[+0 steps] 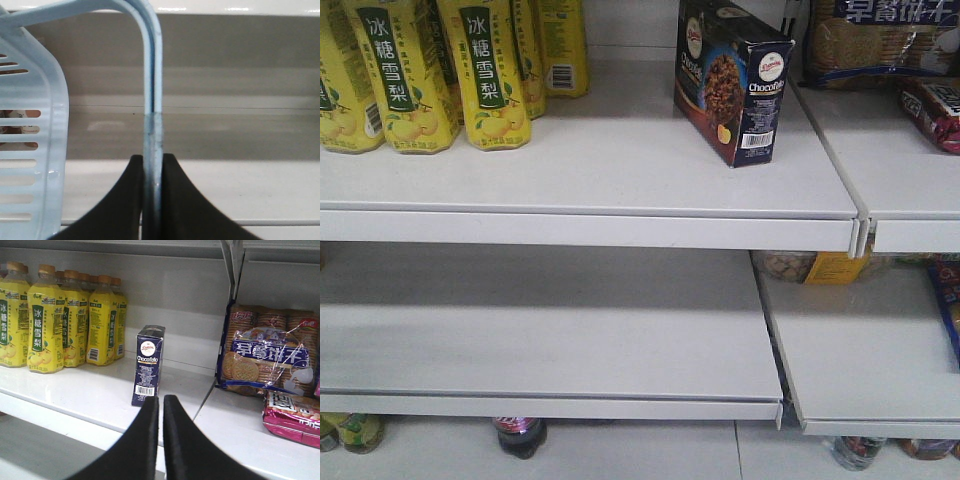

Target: Left arm holds basket, right arm returns cookies

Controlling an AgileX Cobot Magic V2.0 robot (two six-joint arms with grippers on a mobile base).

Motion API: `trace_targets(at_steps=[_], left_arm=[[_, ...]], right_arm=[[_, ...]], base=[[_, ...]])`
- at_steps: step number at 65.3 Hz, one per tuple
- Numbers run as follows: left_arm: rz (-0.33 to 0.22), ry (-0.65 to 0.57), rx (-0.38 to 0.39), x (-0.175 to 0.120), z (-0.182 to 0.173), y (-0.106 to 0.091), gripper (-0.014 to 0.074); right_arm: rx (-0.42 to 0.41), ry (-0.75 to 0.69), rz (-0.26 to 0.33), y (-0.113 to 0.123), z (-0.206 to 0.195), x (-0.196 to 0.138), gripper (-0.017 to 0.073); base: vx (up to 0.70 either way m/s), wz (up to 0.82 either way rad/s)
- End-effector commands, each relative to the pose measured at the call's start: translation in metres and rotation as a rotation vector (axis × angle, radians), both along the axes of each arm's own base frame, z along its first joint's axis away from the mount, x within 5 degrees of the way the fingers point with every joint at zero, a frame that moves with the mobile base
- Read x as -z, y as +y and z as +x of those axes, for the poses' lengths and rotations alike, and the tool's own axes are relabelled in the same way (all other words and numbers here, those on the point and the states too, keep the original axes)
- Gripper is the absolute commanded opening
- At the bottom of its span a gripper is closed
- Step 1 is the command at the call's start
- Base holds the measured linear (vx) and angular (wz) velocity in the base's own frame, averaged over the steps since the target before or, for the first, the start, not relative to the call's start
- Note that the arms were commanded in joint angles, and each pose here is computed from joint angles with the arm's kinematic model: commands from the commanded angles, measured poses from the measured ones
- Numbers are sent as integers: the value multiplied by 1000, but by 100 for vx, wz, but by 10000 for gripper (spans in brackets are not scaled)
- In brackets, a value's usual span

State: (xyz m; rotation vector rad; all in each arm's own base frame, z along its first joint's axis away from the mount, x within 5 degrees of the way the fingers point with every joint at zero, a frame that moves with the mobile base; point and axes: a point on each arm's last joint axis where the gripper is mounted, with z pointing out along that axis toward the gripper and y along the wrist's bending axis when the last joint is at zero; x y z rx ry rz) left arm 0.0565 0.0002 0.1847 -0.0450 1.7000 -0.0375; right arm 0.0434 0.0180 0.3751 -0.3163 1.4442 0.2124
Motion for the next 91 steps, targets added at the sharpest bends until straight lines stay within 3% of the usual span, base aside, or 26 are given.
trace_targets(at_steps=[1,45,65,91], left_arm=[[30,-145,1,-20,-2,0,0],[30,-145,1,-20,-2,0,0],[30,-145,1,-20,-2,0,0],[30,-145,1,-20,-2,0,0]], right_arm=[[19,-79,19,-1,0,-13,-10],[24,-105,24,-2,-1,-15,-10],[81,-184,-30,-4,6,-7,-7],[386,-76,-32,-20,24,33,-6]], base=[[0,0],[0,0],[0,0],[0,0]])
